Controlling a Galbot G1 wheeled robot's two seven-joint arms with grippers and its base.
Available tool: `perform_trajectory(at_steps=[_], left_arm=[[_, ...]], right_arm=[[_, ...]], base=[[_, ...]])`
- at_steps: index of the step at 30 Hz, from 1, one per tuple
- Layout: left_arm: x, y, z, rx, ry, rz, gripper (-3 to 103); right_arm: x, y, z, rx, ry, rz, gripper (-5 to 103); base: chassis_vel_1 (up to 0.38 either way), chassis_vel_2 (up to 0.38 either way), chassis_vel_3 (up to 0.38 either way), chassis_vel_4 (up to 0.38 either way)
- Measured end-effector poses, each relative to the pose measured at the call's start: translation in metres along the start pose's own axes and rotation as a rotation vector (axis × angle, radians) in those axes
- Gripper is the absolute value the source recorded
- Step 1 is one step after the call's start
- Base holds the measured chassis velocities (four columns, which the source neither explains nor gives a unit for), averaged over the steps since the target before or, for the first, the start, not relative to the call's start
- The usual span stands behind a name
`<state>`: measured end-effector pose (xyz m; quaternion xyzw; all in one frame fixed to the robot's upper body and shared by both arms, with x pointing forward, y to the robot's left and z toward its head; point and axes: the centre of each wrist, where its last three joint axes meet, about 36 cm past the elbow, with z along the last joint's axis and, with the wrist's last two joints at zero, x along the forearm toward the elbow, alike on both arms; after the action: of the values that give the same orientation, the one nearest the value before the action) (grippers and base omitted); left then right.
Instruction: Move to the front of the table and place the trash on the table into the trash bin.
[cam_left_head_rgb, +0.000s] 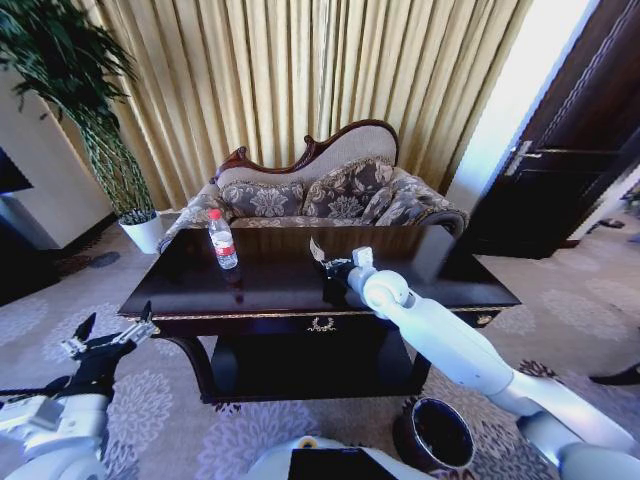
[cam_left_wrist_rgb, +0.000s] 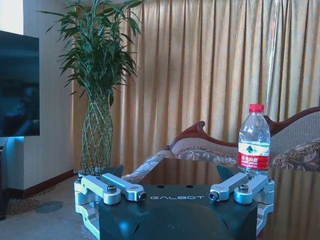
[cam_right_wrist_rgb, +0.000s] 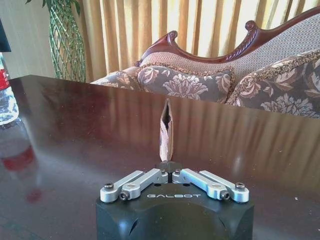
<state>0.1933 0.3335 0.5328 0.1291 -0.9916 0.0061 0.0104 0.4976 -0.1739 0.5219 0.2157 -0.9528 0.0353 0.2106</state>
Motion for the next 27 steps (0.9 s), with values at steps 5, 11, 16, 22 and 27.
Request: perform_trajectory(at_steps=[5, 11, 16, 22, 27], left_arm=[[-0.001, 0.000, 0.000, 0.005, -0.002, 0.008, 100], [-0.008, -0.002, -0.005, 0.025, -0.033, 0.031, 100], [-0.014, -0.002, -0.010, 0.037, -0.051, 0.055, 100], [-0.026, 0.011, -0.006, 0.053, -0.036, 0.082, 100], [-0.034, 0.021, -0.006, 0.042, -0.033, 0.104, 100]], right_arm=[[0.005, -0.011, 0.003, -0.016, -0.070, -0.001, 0], [0.035, -0.041, 0.015, -0.057, -0.161, 0.058, 0], [0.064, -0.072, 0.034, -0.009, -0.260, 0.161, 0], [0.119, -0.084, 0.052, -0.008, -0.303, 0.217, 0], [0.147, -0.093, 0.056, -0.010, -0.311, 0.274, 0]], base=[[0.000, 0.000, 0.000, 0.000], [0.000, 0.000, 0.000, 0.000], [0.000, 0.000, 0.000, 0.000], [0.000, 0.000, 0.000, 0.000], [0.000, 0.000, 0.000, 0.000]])
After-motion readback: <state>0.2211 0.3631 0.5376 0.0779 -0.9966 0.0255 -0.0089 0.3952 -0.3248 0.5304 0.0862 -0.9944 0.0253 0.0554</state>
